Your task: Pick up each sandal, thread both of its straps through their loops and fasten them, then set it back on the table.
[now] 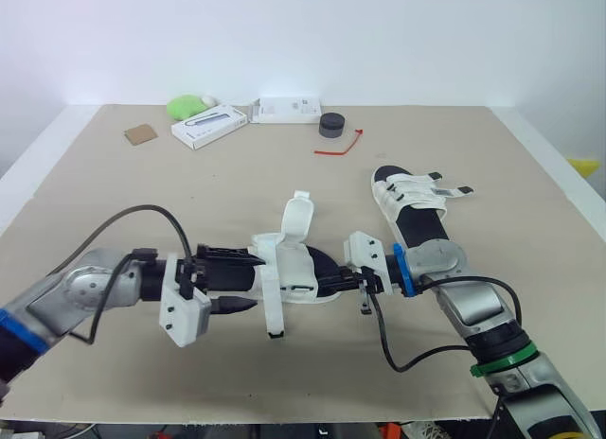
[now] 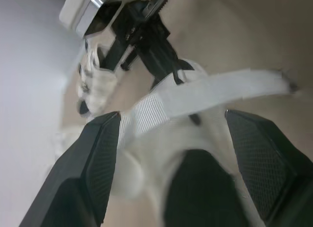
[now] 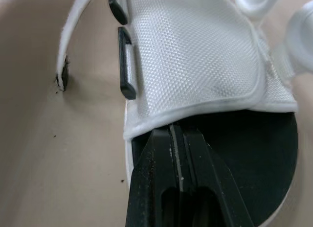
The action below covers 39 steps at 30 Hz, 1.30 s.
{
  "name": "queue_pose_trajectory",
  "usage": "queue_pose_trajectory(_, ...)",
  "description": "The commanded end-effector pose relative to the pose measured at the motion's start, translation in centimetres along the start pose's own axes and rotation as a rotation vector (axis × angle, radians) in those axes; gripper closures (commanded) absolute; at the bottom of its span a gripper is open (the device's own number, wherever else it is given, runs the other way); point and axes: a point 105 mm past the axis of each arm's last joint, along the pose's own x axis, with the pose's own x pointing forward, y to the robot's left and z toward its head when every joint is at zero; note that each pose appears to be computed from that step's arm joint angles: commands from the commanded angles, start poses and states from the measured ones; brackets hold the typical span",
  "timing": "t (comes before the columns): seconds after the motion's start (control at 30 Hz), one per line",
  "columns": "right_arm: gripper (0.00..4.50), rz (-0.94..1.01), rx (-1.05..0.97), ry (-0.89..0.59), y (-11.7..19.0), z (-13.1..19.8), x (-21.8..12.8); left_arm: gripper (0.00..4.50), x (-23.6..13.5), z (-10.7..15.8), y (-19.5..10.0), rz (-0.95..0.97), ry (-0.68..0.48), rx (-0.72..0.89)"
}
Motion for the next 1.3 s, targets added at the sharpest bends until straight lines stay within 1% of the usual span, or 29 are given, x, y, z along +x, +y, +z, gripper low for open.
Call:
queue_pose_trajectory(0.03,4.5,0.001,-0.04,-0.013,-0.3,0.8,-0.3,0.99,-1.3,1.2,1.7,0.088,-0.014,-0.381)
queue_pose_trajectory(0.1,4.5,0.008,-0.041,-0.014,-0.2,0.8,-0.3,0.99,-1.5,1.6,2.0,0.097,-0.019,-0.562)
queue_pose_trajectory(0.13,4.5,0.011,-0.042,-0.014,-0.2,0.9,-0.3,0.99,-1.5,1.8,1.8,0.073,-0.023,-0.635)
queue_pose_trajectory(0.27,4.5,0.014,-0.047,-0.015,-0.4,1.0,-0.2,0.99,-1.3,3.3,-0.4,-0.067,-0.042,-0.968)
queue_pose_trajectory(0.33,4.5,0.014,-0.049,-0.015,-0.6,1.1,-0.2,0.99,-1.3,4.0,-1.4,-0.125,-0.042,-1.07)
queue_pose_trajectory(0.4,4.5,0.014,-0.05,-0.015,-0.6,1.1,-0.2,0.99,-1.6,4.1,-3.0,-0.197,-0.004,-1.141)
queue_pose_trajectory(0.43,4.5,0.014,-0.051,-0.014,-0.6,1.1,-0.2,0.99,-1.7,3.8,-3.7,-0.214,0.024,-1.144)
queue_pose_trajectory(0.5,4.5,0.013,-0.052,-0.014,-0.7,1.1,-0.2,0.99,-1.6,2.8,-4.3,-0.186,0.066,-1.158)
queue_pose_trajectory(0.73,4.5,0.007,-0.056,-0.012,-0.8,1.2,-0.3,0.99,0.2,0.7,-5.0,-0.073,0.083,-1.24)
queue_pose_trajectory(0.93,4.5,0.002,-0.058,-0.011,-0.9,1.2,-0.3,0.99,1.5,0.9,-4.9,-0.074,0.034,-1.325)
queue_pose_trajectory(1.07,4.5,0.002,-0.059,-0.012,-0.9,1.3,-0.3,0.99,2.6,1.0,-5.0,-0.09,0.012,-1.311)
queue_pose_trajectory(1.23,4.5,0.002,-0.059,-0.012,-0.9,1.3,-0.3,0.99,3.2,0.7,-5.0,-0.09,0.005,-1.317)
queue_pose_trajectory(1.27,4.5,0.002,-0.06,-0.012,-0.9,1.3,-0.3,1.5,3.2,0.6,-5.1,-0.092,0.005,-1.323)
queue_pose_trajectory(1.3,4.5,0.002,-0.06,-0.011,-0.9,1.3,-0.3,1.82,3.3,0.6,-5.0,-0.089,0.001,-1.326)
